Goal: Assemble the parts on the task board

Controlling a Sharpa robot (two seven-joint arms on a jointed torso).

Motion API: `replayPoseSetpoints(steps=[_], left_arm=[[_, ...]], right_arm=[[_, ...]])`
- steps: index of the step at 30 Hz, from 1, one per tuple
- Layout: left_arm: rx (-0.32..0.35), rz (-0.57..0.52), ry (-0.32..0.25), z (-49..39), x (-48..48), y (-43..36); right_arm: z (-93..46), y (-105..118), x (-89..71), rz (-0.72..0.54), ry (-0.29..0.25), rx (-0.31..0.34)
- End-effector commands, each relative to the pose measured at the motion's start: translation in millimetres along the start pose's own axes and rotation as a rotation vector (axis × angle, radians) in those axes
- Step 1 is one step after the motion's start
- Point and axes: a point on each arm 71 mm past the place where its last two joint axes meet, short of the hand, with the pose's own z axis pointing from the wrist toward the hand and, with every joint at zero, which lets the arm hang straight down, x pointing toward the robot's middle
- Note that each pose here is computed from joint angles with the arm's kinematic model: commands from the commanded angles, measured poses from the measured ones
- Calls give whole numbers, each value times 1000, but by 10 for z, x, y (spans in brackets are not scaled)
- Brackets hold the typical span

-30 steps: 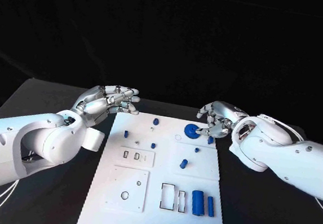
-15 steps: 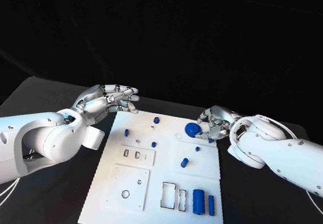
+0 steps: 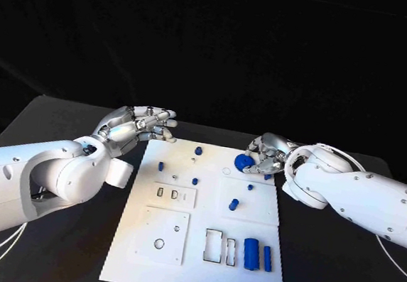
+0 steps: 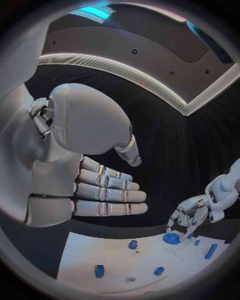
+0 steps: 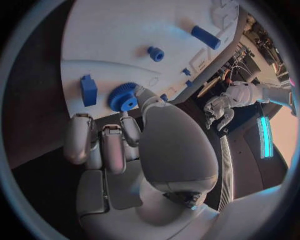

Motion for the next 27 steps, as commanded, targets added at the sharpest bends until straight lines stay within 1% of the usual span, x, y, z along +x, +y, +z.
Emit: replayPoseSetpoints(steps=[1,8,23,27], left_arm=[[6,-12,23,5,25,-4],[4,-12,23,6,23,-3],[-1,-14,26,13,26,6],[-2,-14,27,14,26,7]], right_arm=[[12,2,9,14,6,-6],[31,5,7,21,4,-4],[54,-15,24,14,35,7],[54,-12,21,6,29,5]])
